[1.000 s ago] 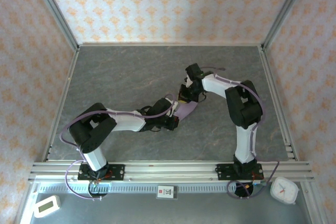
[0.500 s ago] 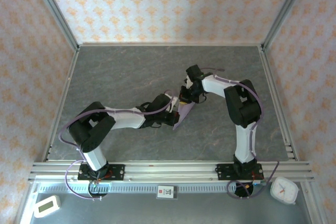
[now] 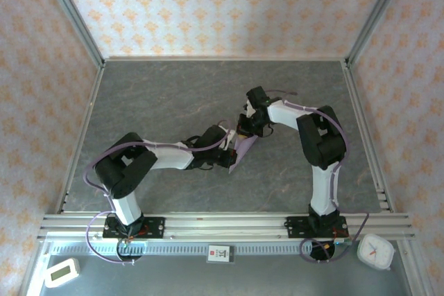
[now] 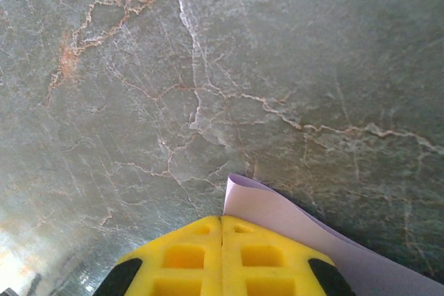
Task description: Fold a paper plane with a square sheet of paper (pick it up from the middle)
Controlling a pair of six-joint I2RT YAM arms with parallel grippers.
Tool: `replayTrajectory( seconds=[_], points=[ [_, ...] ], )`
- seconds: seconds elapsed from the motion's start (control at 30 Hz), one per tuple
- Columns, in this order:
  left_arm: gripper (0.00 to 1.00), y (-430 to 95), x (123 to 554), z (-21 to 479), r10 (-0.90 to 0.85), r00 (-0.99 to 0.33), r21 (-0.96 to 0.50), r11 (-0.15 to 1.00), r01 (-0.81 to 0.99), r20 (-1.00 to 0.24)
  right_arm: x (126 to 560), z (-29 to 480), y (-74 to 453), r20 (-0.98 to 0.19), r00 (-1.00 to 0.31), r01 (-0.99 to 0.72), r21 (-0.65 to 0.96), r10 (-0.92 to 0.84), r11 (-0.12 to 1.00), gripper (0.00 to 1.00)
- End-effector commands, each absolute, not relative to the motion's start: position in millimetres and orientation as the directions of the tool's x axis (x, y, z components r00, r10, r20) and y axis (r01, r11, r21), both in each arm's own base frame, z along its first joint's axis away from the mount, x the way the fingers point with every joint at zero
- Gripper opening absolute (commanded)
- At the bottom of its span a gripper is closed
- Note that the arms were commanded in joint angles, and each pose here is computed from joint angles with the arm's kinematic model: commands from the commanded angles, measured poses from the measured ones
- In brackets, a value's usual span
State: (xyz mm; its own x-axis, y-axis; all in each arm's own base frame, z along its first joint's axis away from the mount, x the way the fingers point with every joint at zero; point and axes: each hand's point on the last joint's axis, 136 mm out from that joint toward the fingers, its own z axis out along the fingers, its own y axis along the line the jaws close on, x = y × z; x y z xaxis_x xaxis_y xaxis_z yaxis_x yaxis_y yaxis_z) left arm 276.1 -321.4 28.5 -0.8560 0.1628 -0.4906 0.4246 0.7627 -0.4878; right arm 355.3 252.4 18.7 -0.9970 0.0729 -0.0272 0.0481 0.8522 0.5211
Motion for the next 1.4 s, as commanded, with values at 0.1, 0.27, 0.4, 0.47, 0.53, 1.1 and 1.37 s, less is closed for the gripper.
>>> replayTrajectory(
  seconds=[0.1,0.27,0.4,0.47,0.53,1.1,1.37],
  points=[
    [0.0,-328,271,31,0.169,-0.852,-0.496,0.75,0.437,-0.496,320,-32,218,0.094,-0.992,0.116,0.346,0.089,0.931,0.0],
    [0.0,-333,280,54,0.148,-0.829,-0.485,0.75,0.45,-0.54,325,-23,224,0.085,-0.993,0.111,0.375,0.085,0.921,0.0],
    [0.0,-337,279,51,0.173,-0.827,-0.468,0.754,0.461,-0.535,348,13,238,0.019,-0.996,0.085,0.434,0.085,0.897,0.02],
    [0.0,-338,277,47,0.182,-0.829,-0.461,0.758,0.461,-0.529,365,40,244,-0.032,-0.994,0.08,0.467,0.107,0.881,0.1],
    [0.0,-336,275,43,0.191,-0.826,-0.439,0.771,0.461,-0.53,380,70,245,-0.086,-0.986,0.083,0.501,0.145,0.861,0.22],
    [0.0,-324,287,64,0.229,-0.714,-0.179,0.876,0.447,-0.662,286,95,194,0.038,-0.891,0.369,0.638,0.451,0.676,0.69],
    [0.0,-340,278,61,0.285,-0.704,-0.182,0.841,0.509,-0.651,275,90,212,0.059,-0.895,0.362,0.674,0.442,0.644,0.68]
  ],
)
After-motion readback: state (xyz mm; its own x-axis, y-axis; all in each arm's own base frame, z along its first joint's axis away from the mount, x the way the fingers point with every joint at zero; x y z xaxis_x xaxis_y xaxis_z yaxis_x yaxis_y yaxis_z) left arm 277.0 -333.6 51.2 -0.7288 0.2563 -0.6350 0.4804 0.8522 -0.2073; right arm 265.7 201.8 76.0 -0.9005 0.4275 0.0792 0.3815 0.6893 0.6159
